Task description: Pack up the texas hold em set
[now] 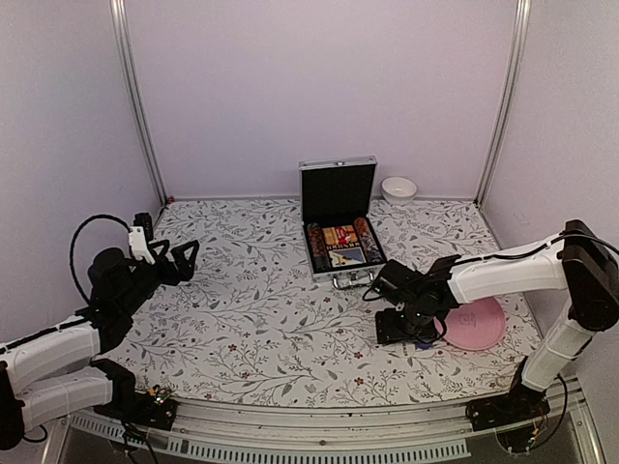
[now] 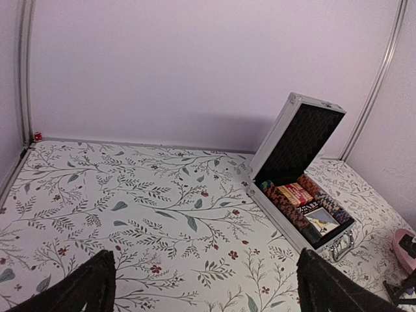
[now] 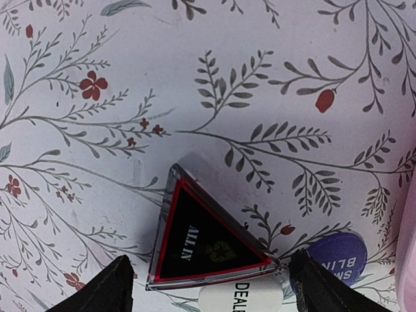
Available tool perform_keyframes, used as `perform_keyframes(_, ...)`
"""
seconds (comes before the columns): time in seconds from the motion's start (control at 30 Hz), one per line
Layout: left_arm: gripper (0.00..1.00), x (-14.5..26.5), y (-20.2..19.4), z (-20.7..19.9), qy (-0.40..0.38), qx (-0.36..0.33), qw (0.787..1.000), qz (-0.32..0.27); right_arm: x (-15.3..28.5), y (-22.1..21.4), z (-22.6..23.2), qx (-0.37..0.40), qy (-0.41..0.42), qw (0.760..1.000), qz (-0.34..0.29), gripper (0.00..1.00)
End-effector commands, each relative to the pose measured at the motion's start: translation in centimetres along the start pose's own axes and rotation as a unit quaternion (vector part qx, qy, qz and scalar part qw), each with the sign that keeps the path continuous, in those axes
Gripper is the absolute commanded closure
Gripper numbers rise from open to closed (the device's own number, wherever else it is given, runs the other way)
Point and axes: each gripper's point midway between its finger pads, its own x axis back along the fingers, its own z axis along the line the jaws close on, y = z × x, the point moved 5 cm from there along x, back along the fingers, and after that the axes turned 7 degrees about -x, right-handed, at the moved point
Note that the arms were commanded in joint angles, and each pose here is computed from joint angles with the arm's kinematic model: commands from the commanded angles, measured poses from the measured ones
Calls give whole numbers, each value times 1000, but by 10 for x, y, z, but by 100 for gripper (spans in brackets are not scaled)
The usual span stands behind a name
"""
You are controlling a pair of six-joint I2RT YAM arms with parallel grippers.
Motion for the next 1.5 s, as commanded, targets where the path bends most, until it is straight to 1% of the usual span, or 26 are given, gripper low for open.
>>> perform_keyframes(0.0,3,2,4,1,5,-6,1000,-8,-1,6,8,9,-12,1000,-10,16)
perform_keyframes(0.13,3,3,3,2,6,-6,1000,-9,-5,4,9,20,-37,999,-8,16)
perform_keyframes(0.23,3,4,5,2,7,-8,1000,-12,-9,-1,0,20,-72,997,-3,18)
perform_keyframes(0.33,3,5,5,2,9,-10,1000,-13,-11,-5,-4,17,-86,996,-3,20)
perform_keyframes(0.43,3,5,5,2,6,-10,1000,-13,-13,-3,-4,14,-91,996,-7,25)
perform_keyframes(0.53,3,5,4,2,6,-10,1000,-13,-15,-1,-2,13,-92,996,-11,33)
perform_keyframes(0.63,3,5,4,2,5,-11,1000,-13,-16,-1,-2,12,-94,995,-14,39)
perform_keyframes(0.77,3,5,4,1,2,-10,1000,-10,-13,7,4,14,-83,996,-33,44)
perform_keyframes(0.97,3,-2,7,-1,-3,1,1000,8,-11,27,26,39,-45,996,-66,46)
perform_keyframes(1.13,3,-8,9,-5,-10,8,999,35,-12,49,37,56,4,995,-80,48)
perform_keyframes(1.3,3,-4,6,-2,-2,26,999,38,1,74,45,92,30,990,-104,48)
perform_keyframes(1.47,3,-3,-1,-2,-2,28,998,49,28,108,59,105,63,982,-141,48)
